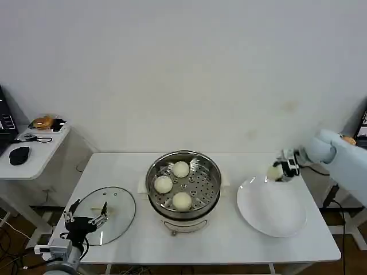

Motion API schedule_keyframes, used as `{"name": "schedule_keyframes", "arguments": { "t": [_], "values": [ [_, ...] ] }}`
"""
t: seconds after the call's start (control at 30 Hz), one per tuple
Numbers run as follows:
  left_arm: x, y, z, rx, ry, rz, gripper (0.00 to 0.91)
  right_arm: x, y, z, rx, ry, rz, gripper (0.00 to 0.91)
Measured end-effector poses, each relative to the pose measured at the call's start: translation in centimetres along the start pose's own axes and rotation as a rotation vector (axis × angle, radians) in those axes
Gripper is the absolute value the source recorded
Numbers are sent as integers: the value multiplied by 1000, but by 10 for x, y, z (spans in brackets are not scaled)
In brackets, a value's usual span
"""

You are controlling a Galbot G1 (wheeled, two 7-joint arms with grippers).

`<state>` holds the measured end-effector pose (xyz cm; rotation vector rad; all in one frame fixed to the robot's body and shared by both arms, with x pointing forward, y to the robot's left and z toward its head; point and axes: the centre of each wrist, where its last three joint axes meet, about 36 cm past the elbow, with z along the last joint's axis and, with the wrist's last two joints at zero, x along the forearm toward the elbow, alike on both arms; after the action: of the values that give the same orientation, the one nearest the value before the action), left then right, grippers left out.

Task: Take steamed baozi put them in steamer then cover it.

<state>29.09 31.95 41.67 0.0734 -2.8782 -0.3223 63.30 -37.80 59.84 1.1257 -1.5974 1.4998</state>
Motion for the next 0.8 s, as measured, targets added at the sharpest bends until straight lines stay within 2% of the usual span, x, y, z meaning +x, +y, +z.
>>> {"name": "schedule_keyframes", "arguments": {
  "t": [0.2, 0.33, 0.67, 0.8],
  "values": [
    [0, 0, -1, 1, -3, -2, 907, 31, -22, -65, 50, -83, 47, 665],
    [-1, 1, -2, 2, -7, -8, 907, 37, -27, -109, 57, -139, 50, 665],
    [-3, 8, -3, 3, -12, -30, 907, 27, -26, -204, -4, -238, -2, 665],
    [-4, 9, -3, 5, -11, -38, 907, 18, -20, -226, -39, -242, -36, 665]
  ]
}}
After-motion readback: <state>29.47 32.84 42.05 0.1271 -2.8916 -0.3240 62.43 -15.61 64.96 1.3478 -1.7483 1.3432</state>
